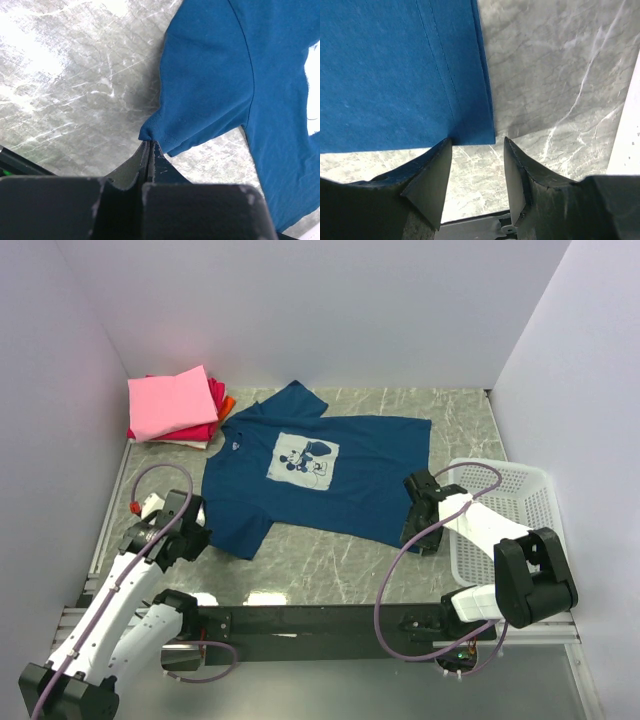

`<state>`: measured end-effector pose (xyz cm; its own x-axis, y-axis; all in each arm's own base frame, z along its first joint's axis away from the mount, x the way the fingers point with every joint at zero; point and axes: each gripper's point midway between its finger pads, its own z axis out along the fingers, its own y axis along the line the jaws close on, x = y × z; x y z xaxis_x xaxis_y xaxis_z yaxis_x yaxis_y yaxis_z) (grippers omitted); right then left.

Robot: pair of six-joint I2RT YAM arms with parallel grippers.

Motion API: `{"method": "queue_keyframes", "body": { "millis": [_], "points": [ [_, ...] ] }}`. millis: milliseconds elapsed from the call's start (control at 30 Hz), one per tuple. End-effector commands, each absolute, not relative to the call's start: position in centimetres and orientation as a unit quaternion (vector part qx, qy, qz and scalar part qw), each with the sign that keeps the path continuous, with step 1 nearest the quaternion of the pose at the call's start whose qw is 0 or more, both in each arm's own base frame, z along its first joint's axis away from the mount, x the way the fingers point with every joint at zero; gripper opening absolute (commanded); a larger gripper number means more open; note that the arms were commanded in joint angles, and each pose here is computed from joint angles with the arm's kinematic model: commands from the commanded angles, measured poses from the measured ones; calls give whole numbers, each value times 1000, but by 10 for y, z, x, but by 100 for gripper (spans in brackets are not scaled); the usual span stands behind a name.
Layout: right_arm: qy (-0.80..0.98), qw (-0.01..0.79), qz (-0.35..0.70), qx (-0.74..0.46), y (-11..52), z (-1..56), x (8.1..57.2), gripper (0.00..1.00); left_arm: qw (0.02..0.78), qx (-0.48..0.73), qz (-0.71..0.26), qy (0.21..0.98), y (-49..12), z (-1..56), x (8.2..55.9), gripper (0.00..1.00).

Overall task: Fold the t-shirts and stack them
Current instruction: Flatten the tshirt out, then fold the tshirt

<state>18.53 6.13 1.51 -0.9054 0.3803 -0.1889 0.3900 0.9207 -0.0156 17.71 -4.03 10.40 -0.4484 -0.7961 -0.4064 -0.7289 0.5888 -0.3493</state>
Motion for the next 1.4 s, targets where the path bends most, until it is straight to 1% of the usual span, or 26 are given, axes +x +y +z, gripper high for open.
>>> {"method": "queue_keyframes", "body": {
  "millis": [0,200,533,633,733,767,833,867,933,967,1067,1367],
  "points": [
    [966,122,-38,224,51,18,196,52,291,-446,-72,843,-41,120,185,0],
    [963,138,-22,232,54,21,207,51,295,-448,-69,841,-38,124,183,0],
    [967,101,-30,233,51,3,182,47,302,-452,-71,837,-36,129,182,1],
    [968,92,-30,233,51,1,179,44,307,-457,-76,831,-36,133,183,0],
    [969,86,-28,230,53,-1,177,35,310,-461,-76,828,-35,136,183,1],
    [970,83,-28,227,53,0,176,26,313,-462,-76,826,-34,139,183,1],
    [971,78,-23,226,55,1,173,18,319,-467,-73,822,-31,146,182,0],
    [971,76,-20,224,56,2,173,11,322,-469,-72,819,-29,148,181,0],
    [973,68,-12,220,60,4,170,7,326,-473,-66,816,-25,152,176,0],
    [974,65,-11,217,62,5,167,4,329,-478,-69,812,-24,156,175,0],
    [975,59,-8,213,65,11,162,0,329,-489,-72,805,-21,161,166,0],
    [981,45,-9,190,72,27,144,0,328,-497,-72,800,-13,164,141,1]
  ]
}}
